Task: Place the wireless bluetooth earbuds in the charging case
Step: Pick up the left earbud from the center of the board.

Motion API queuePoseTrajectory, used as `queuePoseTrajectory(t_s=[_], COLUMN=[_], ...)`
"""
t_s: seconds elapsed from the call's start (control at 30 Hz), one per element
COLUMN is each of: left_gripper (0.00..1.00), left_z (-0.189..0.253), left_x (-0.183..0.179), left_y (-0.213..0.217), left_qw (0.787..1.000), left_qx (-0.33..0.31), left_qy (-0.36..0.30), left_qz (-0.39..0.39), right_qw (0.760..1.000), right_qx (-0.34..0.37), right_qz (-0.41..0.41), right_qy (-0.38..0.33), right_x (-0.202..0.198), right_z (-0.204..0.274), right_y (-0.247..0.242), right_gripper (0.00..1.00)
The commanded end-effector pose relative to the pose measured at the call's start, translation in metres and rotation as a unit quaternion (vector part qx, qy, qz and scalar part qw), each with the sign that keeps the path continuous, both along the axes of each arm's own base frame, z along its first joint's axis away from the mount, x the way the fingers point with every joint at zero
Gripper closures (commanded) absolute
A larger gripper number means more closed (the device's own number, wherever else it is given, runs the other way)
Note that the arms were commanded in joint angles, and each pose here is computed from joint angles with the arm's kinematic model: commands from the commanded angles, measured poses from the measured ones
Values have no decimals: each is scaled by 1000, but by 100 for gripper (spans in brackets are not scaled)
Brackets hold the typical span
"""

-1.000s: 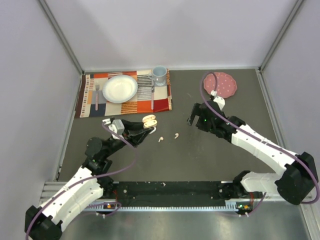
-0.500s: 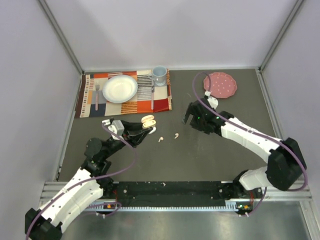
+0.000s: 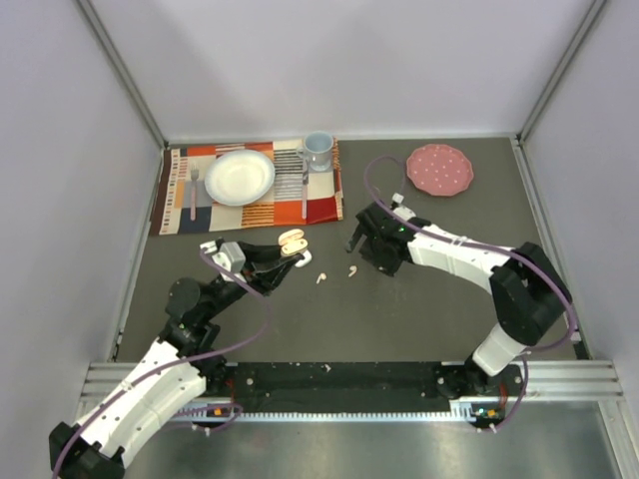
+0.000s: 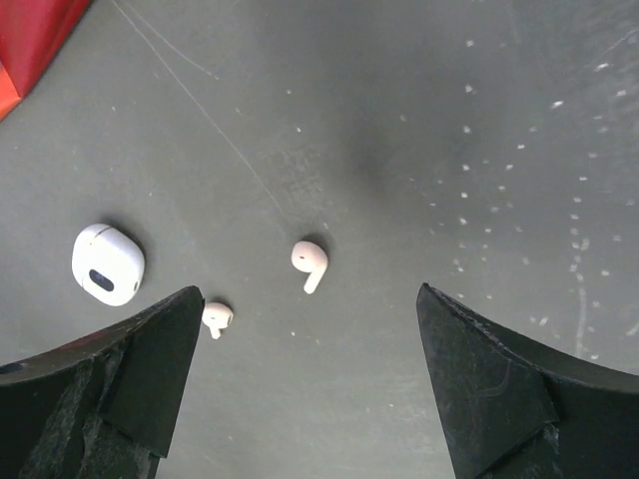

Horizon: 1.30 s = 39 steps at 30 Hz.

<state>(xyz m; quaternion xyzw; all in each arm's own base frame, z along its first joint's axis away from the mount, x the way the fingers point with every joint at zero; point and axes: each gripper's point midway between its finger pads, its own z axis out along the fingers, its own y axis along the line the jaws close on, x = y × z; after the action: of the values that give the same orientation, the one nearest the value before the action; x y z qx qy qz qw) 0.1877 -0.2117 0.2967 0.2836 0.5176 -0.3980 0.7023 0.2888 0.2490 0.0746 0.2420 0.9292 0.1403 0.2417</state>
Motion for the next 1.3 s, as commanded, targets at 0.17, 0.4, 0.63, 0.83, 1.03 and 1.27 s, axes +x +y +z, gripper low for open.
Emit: queuePoseTrajectory(t_s=[0.17, 0.4, 0.63, 0.83, 1.03, 1.27], left_gripper=[100, 100, 100, 100, 100, 100], left_z=[11, 8, 6, 6, 6, 6], left_x=[2, 3, 4, 5, 6, 7], left_y=[6, 9, 7, 9, 9, 9], left_qw=[1000, 999, 1000, 999, 999, 999], left_qx=[0, 5, 11, 13, 15, 16], left_qy=[-20, -19, -13, -14, -13, -13], left_qz=[18, 29, 25, 31, 33, 34], right_qw=[999, 999, 999, 999, 999, 998], right_qx=[25, 18, 10, -1, -11, -13], right_qz=[-2, 1, 11, 6, -4, 0], right_qy=[25, 47, 49, 49, 43, 54], right_x=[7, 4, 7, 10, 13, 11], right_z=[-8, -25, -31, -36, -39, -46], right_y=[34, 37, 41, 38, 33, 35], right_gripper=[21, 33, 44, 48, 55, 62])
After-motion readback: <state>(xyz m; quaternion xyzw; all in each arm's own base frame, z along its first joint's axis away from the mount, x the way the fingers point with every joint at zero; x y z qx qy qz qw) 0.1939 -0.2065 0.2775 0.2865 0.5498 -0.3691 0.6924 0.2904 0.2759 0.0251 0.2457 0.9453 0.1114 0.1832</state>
